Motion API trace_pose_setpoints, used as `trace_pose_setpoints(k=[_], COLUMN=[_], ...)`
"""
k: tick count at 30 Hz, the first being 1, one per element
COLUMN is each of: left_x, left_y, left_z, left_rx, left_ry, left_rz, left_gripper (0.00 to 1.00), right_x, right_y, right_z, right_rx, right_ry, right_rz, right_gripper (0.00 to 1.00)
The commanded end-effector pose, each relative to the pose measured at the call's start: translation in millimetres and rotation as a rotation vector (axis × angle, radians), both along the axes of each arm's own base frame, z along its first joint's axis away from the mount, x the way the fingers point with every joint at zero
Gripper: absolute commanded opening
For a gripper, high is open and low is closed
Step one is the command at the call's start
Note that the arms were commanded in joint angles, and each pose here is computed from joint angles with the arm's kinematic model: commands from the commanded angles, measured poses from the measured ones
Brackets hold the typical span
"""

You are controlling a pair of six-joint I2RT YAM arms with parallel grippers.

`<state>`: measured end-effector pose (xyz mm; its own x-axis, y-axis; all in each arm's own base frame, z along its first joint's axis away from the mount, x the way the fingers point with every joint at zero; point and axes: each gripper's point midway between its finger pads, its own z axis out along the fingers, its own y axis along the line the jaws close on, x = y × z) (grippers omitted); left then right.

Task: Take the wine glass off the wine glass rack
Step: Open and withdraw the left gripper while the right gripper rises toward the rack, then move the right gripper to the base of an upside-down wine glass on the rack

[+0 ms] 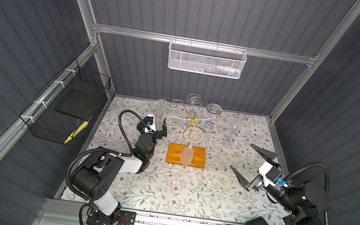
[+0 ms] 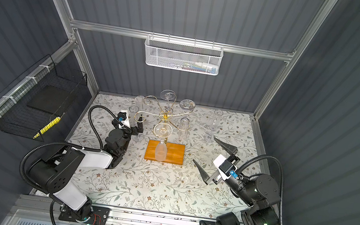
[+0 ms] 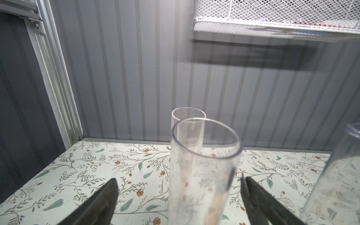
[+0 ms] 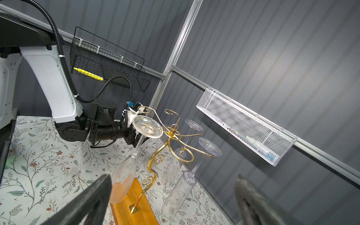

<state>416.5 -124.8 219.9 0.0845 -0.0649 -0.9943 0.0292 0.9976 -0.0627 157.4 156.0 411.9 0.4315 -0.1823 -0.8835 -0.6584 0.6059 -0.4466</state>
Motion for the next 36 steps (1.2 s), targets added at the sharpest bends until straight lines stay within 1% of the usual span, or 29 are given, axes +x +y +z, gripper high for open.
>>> trace_pose_setpoints(k=[1, 5, 9, 10, 11, 12, 15, 18, 20, 23, 25, 28, 29, 31, 34, 36], left_x=[-3, -9, -18, -21, -24, -27, -37, -47, -52, -60, -67, -78, -82, -87, -93, -96], left_y=[-2, -4, -5, -3, 0, 2, 8, 14, 16, 20, 23, 41, 44, 48, 47, 47], left_z=[11, 19, 29, 32, 37, 41, 54, 68, 76, 87, 95, 106, 109, 116, 125, 130], left_rx=[-0.012, -0.039, -0.049, -0.052, -0.057, -0.062, -0.052, -0.039, -0.018, 0.005, 0.007, -0.04, -0.047, -0.043, -0.026, -0.024], left_ry=[0.002, 0.045, 0.119, 0.133, 0.143, 0.151, 0.175, 0.211, 0.256, 0.314, 0.329, 0.322, 0.317, 0.315, 0.323, 0.329], left_rz=[-0.018, -0.045, -0.071, -0.068, -0.062, -0.057, -0.05, -0.038, -0.04, -0.038, -0.035, 0.036, 0.047, 0.049, 0.03, 0.02], left_gripper=[1.0, 1.0, 1.0, 1.0, 1.0, 1.0, 1.0, 1.0, 1.0, 1.0, 1.0, 1.0, 1.0, 1.0, 1.0, 1.0], right_x=[-1, 3, 12, 16, 25, 31, 35, 44, 54, 64, 65, 68, 68, 64, 62, 63], right_y=[-3, -7, -10, -12, -19, -21, -13, -5, -8, -12, -10, -3, 0, 6, 8, 13], right_z=[7, 15, 24, 27, 32, 36, 47, 57, 61, 63, 65, 60, 58, 56, 49, 41], right_rx=[0.039, 0.101, 0.188, 0.229, 0.302, 0.354, 0.431, 0.519, 0.62, 0.731, 0.776, 0.808, 0.802, 0.798, 0.851, 0.862], right_ry=[-0.008, 0.018, 0.095, 0.13, 0.176, 0.211, 0.306, 0.435, 0.543, 0.64, 0.695, 0.818, 0.854, 0.892, 0.956, 1.02], right_rz=[-0.011, -0.032, -0.051, -0.062, -0.104, -0.115, -0.058, -0.007, -0.024, -0.043, -0.022, -0.005, -0.002, 0.026, 0.034, 0.032], right_gripper=[0.99, 0.99, 0.99, 0.99, 0.99, 0.99, 0.99, 0.99, 0.99, 0.99, 0.99, 0.99, 0.99, 0.99, 0.99, 0.99])
